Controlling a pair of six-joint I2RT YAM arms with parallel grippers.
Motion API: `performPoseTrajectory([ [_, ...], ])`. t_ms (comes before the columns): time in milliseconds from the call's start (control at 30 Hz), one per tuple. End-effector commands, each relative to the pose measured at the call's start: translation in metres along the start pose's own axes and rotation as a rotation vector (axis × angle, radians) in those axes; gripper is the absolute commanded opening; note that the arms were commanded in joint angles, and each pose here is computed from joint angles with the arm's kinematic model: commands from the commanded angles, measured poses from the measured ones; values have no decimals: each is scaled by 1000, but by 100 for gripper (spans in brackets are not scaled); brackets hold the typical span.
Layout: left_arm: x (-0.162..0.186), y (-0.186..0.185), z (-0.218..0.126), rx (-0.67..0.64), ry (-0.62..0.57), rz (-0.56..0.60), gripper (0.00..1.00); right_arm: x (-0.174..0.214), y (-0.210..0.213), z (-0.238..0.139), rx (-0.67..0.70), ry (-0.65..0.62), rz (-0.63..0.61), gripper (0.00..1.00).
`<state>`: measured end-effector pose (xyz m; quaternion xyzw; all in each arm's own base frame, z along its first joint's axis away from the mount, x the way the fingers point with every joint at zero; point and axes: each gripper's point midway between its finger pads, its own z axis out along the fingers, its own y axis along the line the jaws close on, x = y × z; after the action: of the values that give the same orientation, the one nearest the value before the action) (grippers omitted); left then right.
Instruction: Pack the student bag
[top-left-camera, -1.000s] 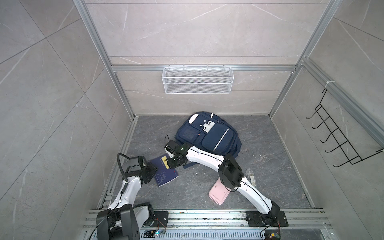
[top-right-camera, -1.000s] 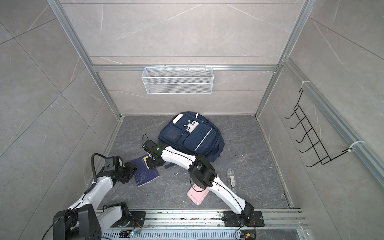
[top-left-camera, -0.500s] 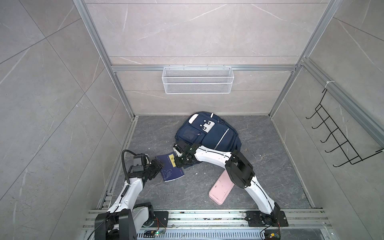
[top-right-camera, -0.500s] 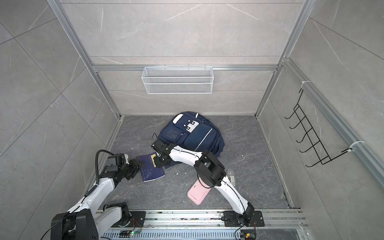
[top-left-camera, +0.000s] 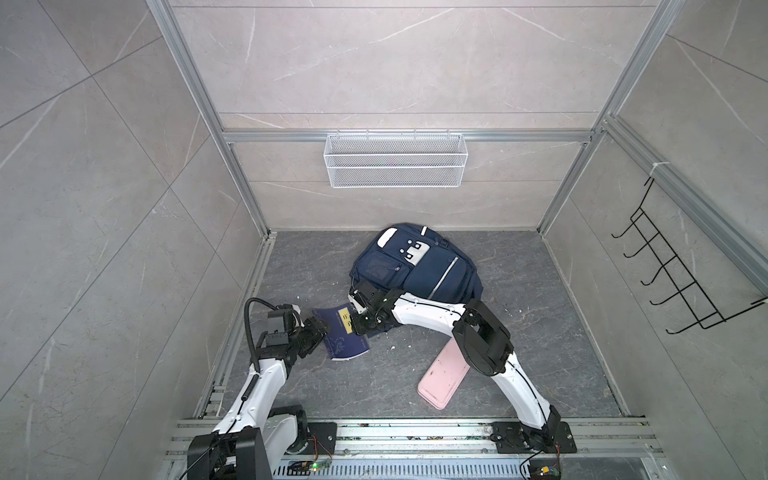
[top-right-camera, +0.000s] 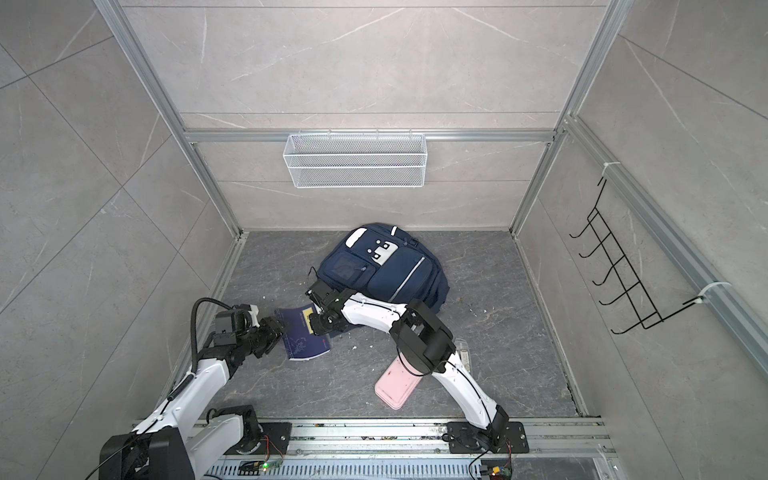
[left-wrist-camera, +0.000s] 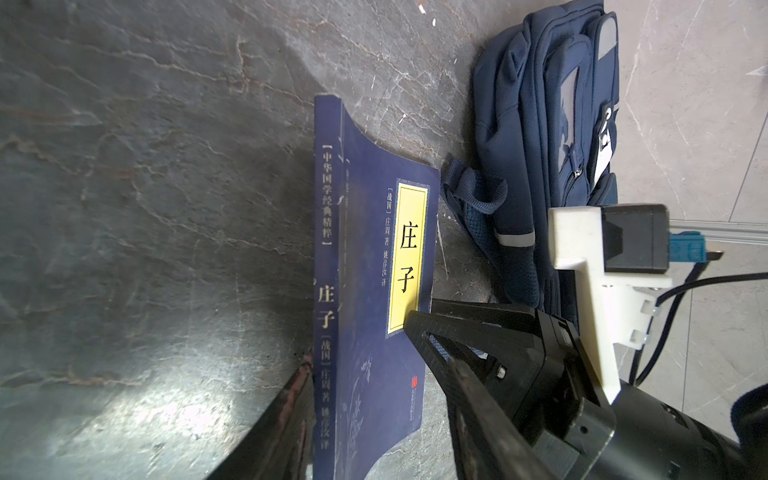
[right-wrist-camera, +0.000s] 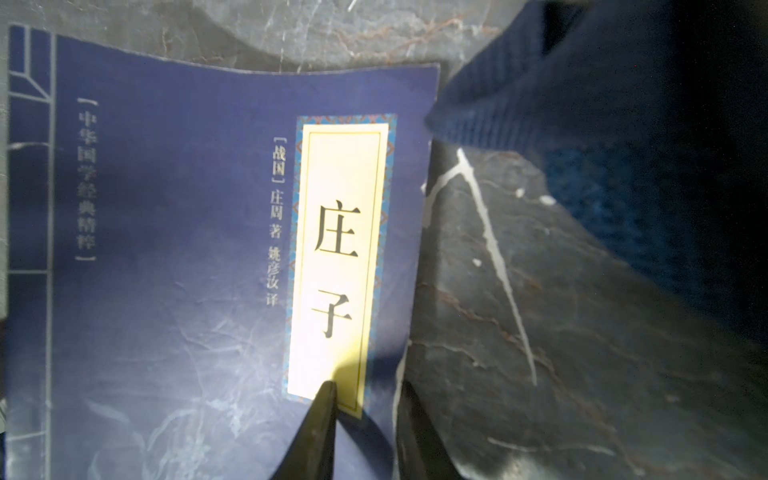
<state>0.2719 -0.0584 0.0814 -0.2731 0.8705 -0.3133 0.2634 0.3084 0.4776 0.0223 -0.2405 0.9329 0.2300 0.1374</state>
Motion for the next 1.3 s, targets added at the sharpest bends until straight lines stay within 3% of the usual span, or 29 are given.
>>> performPoseTrajectory([
  [0,7,-16,2,69,46,25,49,49,-30,23,78,147,47,28],
  [300,10,-23,7,70,61,63,37,49,-31,25,75,148,50,28],
  [567,10,-16,11,28,65,68,33,51,-31,26,73,151,56,28],
  [867,7,-16,11,10,66,76,13,51,-33,23,72,147,58,28],
  [1067,3,-26,7,30,66,77,0,40,-23,5,-2,106,93,34],
  [1267,-9,-52,-12,71,40,110,0,12,-6,-42,-83,6,105,45],
])
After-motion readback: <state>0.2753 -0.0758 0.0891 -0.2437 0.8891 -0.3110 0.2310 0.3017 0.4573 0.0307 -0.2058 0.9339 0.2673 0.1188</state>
